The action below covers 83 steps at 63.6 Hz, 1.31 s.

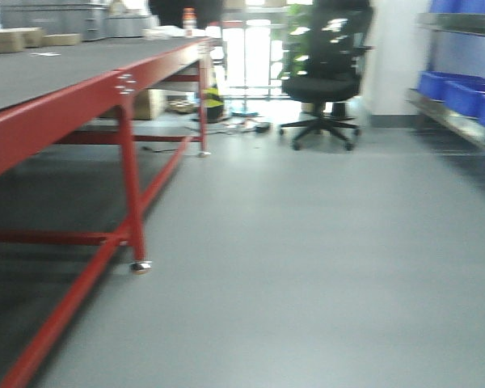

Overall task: Grab blue tray and place on right shelf
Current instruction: 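Carry the tray with both grippers while driving toward the steel shelves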

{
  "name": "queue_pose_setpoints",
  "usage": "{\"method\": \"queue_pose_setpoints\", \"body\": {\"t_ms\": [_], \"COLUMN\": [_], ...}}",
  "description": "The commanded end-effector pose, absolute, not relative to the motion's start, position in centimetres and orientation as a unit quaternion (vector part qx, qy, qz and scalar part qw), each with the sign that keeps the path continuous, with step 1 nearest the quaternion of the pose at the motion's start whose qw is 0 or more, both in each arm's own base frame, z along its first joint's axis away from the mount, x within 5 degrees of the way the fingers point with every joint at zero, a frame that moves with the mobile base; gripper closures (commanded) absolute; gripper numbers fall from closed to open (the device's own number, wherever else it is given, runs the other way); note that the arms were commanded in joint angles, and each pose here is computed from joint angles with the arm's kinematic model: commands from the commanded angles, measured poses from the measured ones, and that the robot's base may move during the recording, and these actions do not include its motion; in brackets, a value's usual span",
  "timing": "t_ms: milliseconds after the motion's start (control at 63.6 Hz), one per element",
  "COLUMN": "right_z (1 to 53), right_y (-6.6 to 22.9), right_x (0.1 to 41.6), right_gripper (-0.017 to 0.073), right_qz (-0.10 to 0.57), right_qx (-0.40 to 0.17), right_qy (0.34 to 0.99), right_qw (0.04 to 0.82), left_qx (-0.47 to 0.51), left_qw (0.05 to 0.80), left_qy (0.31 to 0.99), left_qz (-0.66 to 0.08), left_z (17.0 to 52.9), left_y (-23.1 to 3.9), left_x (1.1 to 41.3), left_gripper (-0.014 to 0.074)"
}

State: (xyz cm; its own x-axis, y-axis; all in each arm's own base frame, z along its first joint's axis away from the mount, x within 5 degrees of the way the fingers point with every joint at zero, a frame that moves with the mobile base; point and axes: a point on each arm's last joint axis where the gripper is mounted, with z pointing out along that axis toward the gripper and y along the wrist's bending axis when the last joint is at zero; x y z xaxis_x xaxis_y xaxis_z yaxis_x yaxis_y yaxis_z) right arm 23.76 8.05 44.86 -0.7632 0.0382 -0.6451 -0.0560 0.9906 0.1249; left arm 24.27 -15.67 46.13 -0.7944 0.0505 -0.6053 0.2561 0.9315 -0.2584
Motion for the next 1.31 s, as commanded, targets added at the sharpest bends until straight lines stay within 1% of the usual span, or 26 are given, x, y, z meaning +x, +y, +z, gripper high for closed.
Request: {"method": "queue_pose_setpoints", "body": {"t_ms": [0,1290], "right_z": [46.95,46.95], "right_y": [8.02,8.02], "right_x": [23.03,23.03], "right_gripper": [0.0501,0.0501], "right_qz": [0.093,0.093], "right_qx": [-0.017,-0.017], "right_qy": [0.911,0.911], "right_qw": [0.401,0.401], "left_qx": [0.089,0.089], "left_qw": [0.308,0.307], "left_qy": [0.927,0.927], "left_qz": [-0.193,-0.196], "left_z": [47.58,47.58], "left_y": [-15.43,-15.48], "left_x": [22.56,22.52], "left_gripper": [0.0642,0.0642]}}
